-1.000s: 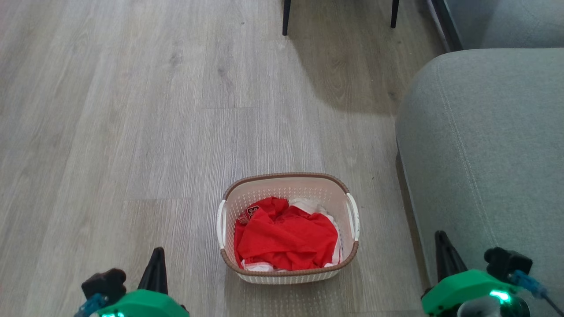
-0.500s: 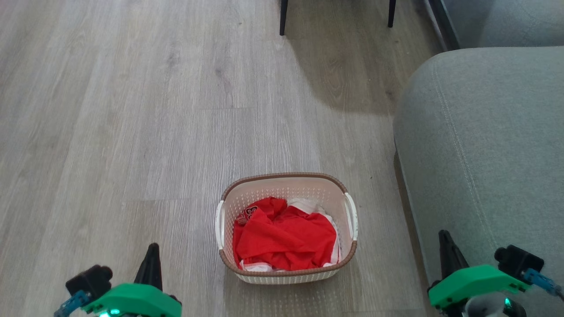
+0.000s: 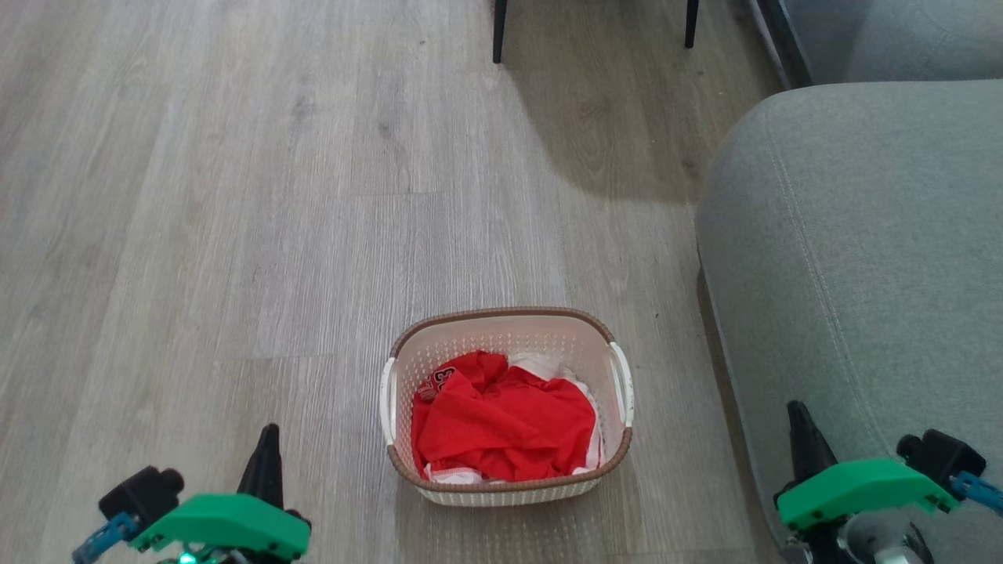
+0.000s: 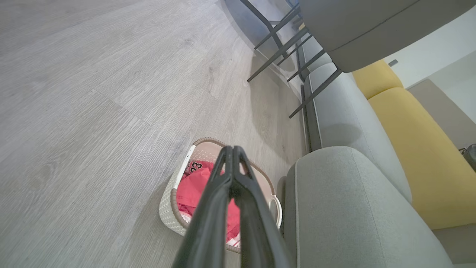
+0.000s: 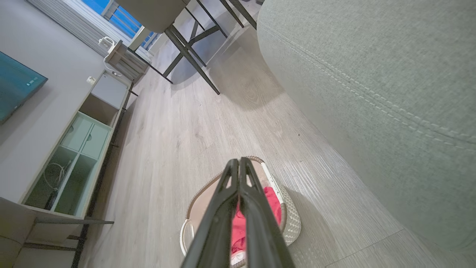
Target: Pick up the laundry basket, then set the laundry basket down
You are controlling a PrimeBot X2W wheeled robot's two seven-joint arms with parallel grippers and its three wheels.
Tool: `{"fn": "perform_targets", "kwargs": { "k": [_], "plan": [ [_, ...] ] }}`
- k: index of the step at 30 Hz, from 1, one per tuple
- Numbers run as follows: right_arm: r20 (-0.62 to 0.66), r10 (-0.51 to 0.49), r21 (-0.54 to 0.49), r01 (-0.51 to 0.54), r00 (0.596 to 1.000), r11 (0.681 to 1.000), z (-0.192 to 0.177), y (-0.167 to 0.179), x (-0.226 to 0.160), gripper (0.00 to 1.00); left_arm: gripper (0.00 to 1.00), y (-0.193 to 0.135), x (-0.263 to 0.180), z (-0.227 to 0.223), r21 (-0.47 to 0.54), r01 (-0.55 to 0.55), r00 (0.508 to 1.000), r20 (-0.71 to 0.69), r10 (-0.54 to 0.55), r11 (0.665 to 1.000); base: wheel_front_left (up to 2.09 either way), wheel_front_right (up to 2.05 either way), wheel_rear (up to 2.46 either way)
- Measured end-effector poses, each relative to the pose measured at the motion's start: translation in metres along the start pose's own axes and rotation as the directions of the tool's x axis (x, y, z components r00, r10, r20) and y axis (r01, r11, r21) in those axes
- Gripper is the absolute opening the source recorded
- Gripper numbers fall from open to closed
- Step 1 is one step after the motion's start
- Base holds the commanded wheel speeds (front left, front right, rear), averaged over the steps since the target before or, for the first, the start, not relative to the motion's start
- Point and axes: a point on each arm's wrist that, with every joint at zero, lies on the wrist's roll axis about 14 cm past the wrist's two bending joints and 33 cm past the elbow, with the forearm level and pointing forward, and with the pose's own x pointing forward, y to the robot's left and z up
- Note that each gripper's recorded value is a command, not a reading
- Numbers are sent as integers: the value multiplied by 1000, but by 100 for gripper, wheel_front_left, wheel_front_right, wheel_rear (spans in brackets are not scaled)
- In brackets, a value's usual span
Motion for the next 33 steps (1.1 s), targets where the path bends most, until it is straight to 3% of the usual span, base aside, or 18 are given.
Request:
{"fn": "perform_targets", "kwargs": {
  "k": [16,33],
  "plan": [
    [12,-35,178,33,999,984,8,-9,0,0,0,-3,7,6,-184,10,1000,-6,-11,983,0,0,0],
    [23,-50,357,39,998,933,19,-14,2,0,0,-12,16,18,-372,44,999,5,-45,927,0,0,0]
  ]
}}
